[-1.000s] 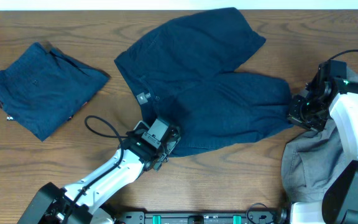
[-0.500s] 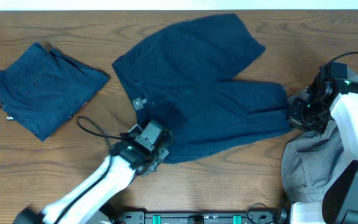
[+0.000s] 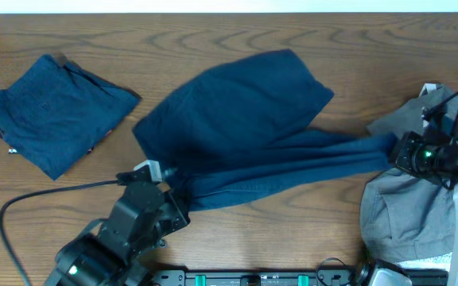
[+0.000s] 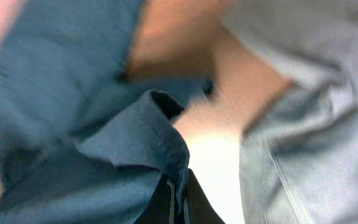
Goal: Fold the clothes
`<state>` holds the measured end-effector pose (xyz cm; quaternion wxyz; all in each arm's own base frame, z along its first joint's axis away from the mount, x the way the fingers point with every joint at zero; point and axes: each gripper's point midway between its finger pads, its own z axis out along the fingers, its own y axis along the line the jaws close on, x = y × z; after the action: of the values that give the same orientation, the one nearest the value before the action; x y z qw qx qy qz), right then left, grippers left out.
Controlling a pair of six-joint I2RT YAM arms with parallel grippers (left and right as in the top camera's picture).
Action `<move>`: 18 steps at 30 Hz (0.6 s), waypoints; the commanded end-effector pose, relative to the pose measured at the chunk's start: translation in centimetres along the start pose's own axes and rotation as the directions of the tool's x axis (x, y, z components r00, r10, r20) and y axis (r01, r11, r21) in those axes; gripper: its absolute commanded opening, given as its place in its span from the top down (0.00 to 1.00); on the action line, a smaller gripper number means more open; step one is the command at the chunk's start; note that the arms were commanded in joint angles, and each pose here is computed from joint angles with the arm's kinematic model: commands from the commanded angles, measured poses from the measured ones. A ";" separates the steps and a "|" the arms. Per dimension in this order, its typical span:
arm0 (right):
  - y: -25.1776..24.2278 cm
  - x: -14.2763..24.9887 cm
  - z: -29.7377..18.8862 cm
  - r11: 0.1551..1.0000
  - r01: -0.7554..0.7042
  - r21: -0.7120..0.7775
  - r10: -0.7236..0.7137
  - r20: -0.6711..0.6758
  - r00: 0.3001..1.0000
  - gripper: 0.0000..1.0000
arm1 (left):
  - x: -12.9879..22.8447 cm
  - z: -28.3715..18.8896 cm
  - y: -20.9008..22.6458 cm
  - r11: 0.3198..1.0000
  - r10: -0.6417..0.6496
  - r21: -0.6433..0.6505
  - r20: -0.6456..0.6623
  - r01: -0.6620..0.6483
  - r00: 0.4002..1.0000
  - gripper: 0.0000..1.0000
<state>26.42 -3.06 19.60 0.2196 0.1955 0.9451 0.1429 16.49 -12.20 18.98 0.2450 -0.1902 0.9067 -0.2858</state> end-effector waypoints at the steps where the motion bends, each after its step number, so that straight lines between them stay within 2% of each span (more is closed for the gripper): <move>1: 2.8 -2.1 -1.4 0.991 0.118 -0.056 -0.110 0.130 0.985 0.99 | -2.5 -0.4 0.9 0.998 0.025 -0.059 0.137 -0.017 0.990 0.94; 7: 8.0 -6.3 -0.1 0.953 0.276 -0.126 -0.232 0.285 0.930 0.99 | -6.3 1.1 3.1 0.970 0.025 -0.239 0.285 0.046 0.958 0.94; 13: 10.7 -8.1 5.1 0.932 0.321 -0.169 -0.270 0.266 0.925 0.99 | -9.9 4.4 5.3 0.924 -0.057 -0.338 0.337 0.177 0.940 0.94; 18: 12.9 -8.6 10.7 0.908 0.368 -0.199 -0.318 0.243 0.916 0.99 | -12.6 7.3 8.9 0.856 -0.151 -0.412 0.379 0.312 0.913 0.94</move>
<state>41.18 5.89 19.74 0.3679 0.0128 0.9072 0.2036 27.93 -5.07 13.77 0.3036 -0.3636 0.8750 -0.1000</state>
